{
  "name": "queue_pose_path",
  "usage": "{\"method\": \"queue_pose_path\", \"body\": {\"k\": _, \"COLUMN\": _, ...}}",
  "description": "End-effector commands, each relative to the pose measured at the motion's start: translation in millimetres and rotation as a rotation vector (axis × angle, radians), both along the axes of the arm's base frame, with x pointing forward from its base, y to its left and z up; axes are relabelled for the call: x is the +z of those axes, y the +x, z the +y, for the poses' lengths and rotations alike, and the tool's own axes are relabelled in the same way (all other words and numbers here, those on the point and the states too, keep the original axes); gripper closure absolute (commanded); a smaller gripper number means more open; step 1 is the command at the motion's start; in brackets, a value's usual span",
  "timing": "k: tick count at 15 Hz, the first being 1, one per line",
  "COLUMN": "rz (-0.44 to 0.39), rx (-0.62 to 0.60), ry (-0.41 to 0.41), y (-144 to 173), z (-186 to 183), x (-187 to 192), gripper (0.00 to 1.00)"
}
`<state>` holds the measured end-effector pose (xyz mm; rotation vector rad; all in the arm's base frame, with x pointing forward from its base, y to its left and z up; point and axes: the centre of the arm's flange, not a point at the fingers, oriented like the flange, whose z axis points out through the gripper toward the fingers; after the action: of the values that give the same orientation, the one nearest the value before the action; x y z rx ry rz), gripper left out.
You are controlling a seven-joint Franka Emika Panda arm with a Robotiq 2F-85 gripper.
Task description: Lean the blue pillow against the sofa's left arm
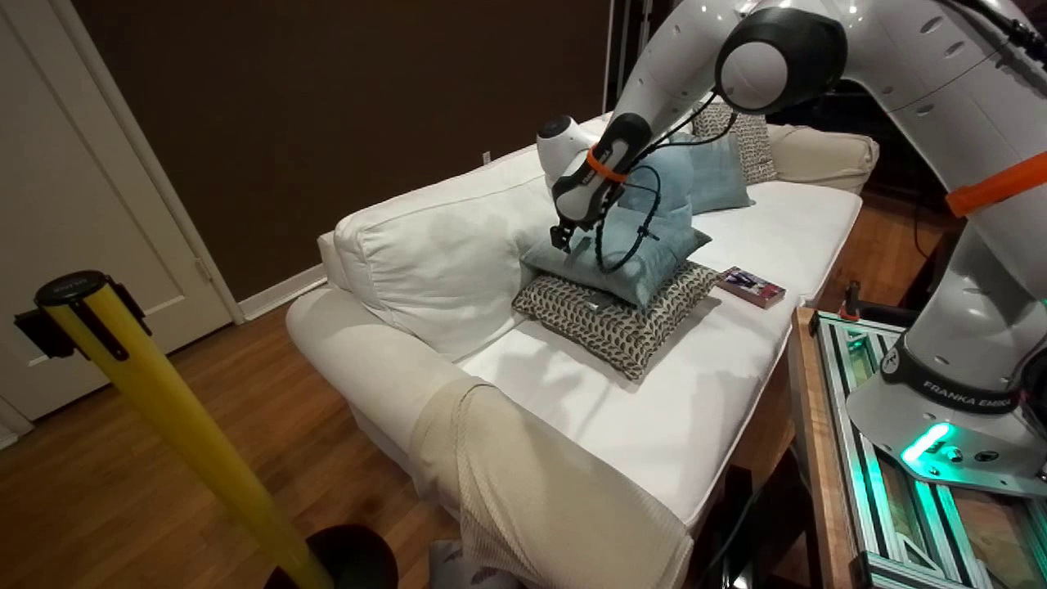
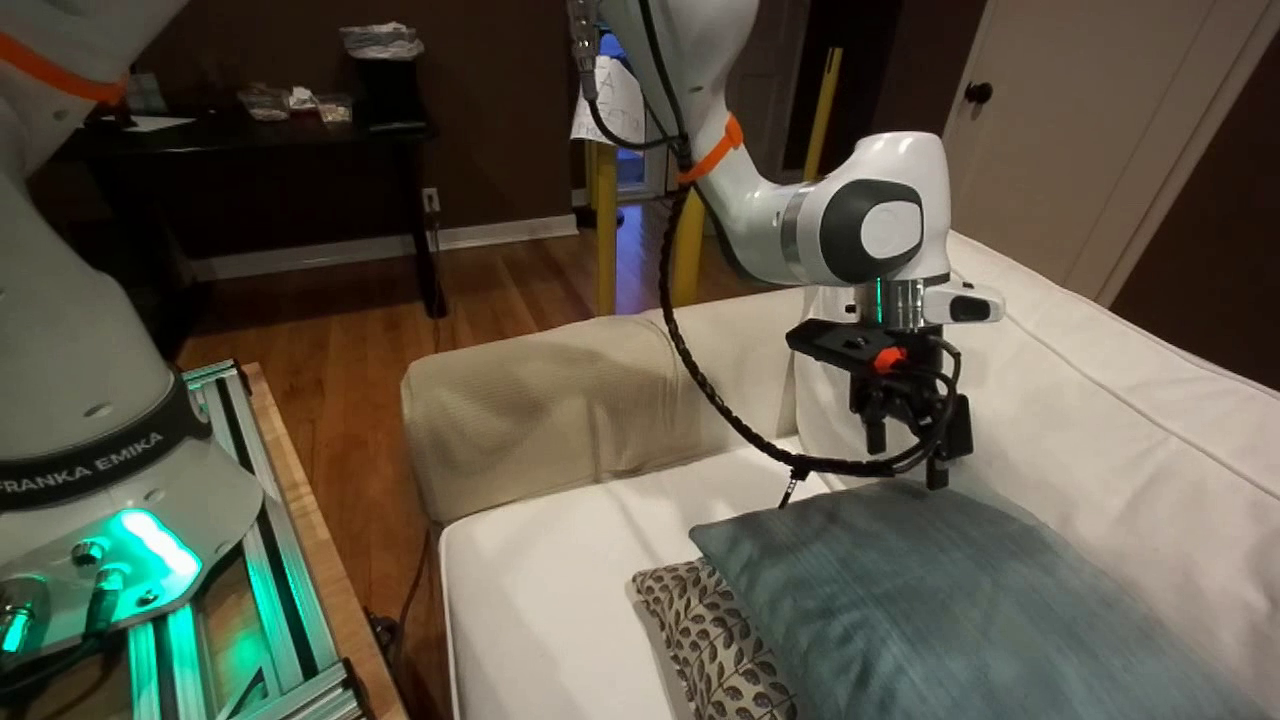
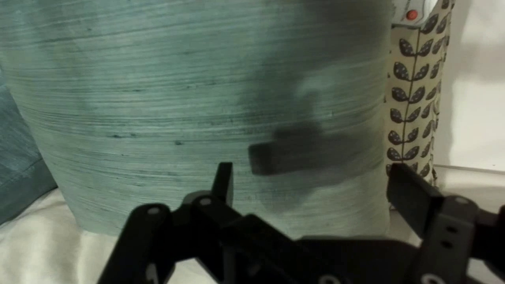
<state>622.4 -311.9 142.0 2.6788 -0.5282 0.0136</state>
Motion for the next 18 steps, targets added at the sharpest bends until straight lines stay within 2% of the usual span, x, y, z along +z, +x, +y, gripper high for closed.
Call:
{"method": "queue_pose_path", "body": {"k": 1, "rz": 0.056, "rx": -0.031, "ry": -0.064, "y": 13, "z": -23, "x": -38, "gripper": 0.25}}
{"method": "queue_pose_path", "body": {"k": 2, "rz": 0.072, "rx": -0.043, "ry": -0.073, "y": 10, "z": -28, "x": -45, "gripper": 0.26}}
{"method": "queue_pose_path", "body": {"k": 3, "rz": 0.09, "rx": -0.05, "ry": -0.083, "y": 8, "z": -32, "x": -51, "gripper": 0.32}}
{"method": "queue_pose_path", "body": {"k": 6, "rz": 0.116, "rx": -0.064, "ry": -0.095, "y": 10, "z": -36, "x": -56, "gripper": 0.57}}
{"method": "queue_pose_path", "body": {"k": 12, "rz": 0.141, "rx": -0.081, "ry": -0.089, "y": 14, "z": -19, "x": -38, "gripper": 0.98}}
{"method": "queue_pose_path", "body": {"k": 14, "rz": 0.134, "rx": -0.08, "ry": -0.082, "y": 14, "z": -15, "x": -31, "gripper": 1.0}}
{"method": "queue_pose_path", "body": {"k": 18, "rz": 0.105, "rx": -0.078, "ry": -0.068, "y": 14, "z": -11, "x": -15, "gripper": 0.99}}
